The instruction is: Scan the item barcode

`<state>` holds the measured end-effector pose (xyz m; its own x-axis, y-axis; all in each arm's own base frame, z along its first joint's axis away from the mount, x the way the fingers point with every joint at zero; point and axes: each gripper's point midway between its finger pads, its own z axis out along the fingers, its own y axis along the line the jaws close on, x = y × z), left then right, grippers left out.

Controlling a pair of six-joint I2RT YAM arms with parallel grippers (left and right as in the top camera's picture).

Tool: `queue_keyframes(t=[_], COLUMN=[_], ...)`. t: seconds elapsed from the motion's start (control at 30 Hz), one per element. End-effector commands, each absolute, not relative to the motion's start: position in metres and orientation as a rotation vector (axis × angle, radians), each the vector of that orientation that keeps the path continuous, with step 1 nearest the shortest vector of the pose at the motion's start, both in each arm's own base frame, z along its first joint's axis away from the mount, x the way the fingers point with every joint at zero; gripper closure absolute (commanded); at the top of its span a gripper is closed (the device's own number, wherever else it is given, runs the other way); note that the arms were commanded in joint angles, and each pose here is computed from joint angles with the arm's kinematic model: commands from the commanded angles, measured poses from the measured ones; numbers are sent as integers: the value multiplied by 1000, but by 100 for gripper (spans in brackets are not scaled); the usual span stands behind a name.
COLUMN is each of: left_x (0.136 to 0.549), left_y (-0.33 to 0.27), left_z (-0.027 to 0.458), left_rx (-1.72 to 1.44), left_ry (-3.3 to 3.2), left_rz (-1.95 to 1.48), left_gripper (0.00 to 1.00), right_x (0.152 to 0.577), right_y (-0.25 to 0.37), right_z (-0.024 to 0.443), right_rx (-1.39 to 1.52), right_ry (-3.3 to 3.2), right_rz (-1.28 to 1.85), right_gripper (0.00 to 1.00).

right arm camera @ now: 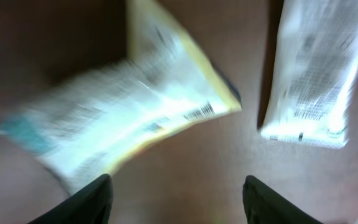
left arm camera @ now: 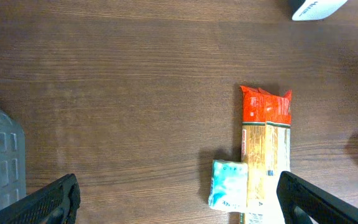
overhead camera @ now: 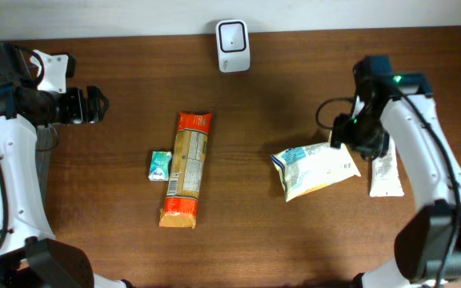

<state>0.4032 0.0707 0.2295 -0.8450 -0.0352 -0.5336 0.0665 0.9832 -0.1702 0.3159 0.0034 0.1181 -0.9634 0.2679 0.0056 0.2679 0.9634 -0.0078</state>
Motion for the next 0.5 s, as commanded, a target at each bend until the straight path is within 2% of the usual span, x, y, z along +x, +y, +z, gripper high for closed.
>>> queue_keyframes(t=[0.0,0.17,0.3,0.37,0.47], left_x=[404,404,404,404,404], left_y=[69,69,69,69,69], left_z=[233,233,233,233,233], left_rx=[51,51,51,51,51], left_ry=[2553,2553,2553,2553,2553], left_rz=[-247,-247,-247,-247,-247], left_gripper=[1,1,1,1,1], right_x=[292,284,327,372,411], right_y=[-6,-30,-35,-20,28], right_z=[74,38,6,7,20], right_rx=[-472,-552,-576,-358,248], right_ry=[-3006,-3012,-3166,-3367,-3540], right_rz=[40,249,269,117,-179], right_gripper=[35,45,45,45,42])
